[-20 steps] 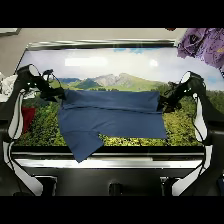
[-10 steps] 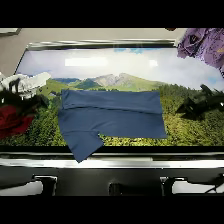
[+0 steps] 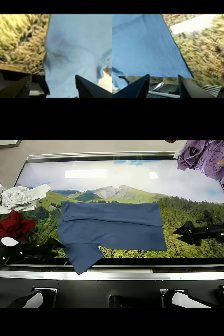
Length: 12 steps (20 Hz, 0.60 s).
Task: Fold the clothes and pants, and hang the long-sleeved shirts on hangers.
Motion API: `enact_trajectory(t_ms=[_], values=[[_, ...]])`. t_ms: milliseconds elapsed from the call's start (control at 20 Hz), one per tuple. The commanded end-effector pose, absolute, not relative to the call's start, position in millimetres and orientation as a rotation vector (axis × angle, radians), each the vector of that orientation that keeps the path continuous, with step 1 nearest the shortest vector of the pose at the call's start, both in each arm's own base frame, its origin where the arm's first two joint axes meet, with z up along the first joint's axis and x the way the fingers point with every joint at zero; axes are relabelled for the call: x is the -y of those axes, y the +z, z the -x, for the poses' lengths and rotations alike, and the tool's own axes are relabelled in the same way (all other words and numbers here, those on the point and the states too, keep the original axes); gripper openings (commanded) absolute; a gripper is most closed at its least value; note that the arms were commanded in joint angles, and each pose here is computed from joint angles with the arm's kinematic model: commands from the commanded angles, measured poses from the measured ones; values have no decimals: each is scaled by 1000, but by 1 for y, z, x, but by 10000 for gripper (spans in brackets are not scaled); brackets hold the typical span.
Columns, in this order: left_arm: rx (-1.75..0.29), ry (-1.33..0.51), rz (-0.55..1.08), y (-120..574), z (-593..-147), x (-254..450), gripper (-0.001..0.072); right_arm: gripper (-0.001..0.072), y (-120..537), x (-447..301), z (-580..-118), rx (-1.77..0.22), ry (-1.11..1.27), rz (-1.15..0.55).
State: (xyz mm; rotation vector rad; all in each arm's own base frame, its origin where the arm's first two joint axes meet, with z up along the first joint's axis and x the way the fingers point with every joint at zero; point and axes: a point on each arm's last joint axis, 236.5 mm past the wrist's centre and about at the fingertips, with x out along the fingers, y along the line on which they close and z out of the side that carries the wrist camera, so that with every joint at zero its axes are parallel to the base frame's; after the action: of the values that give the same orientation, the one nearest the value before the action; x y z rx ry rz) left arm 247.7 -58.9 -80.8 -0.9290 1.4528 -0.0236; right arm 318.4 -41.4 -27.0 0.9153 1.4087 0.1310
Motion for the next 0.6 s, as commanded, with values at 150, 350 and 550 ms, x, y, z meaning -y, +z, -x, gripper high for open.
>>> enact_trajectory(t_ms=[150, 350, 550], values=[[-1425, -61, 936, -89, -247, 84, 598, 419, -27, 38, -319, -1395, 139, -937], [-1514, -97, 926, -93, -232, 102, 598, 419, -27, 38, -319, -1391, 136, -935], [-1553, -107, 936, -92, -224, 109, 598, 419, -27, 39, -320, -1389, 135, -932]])
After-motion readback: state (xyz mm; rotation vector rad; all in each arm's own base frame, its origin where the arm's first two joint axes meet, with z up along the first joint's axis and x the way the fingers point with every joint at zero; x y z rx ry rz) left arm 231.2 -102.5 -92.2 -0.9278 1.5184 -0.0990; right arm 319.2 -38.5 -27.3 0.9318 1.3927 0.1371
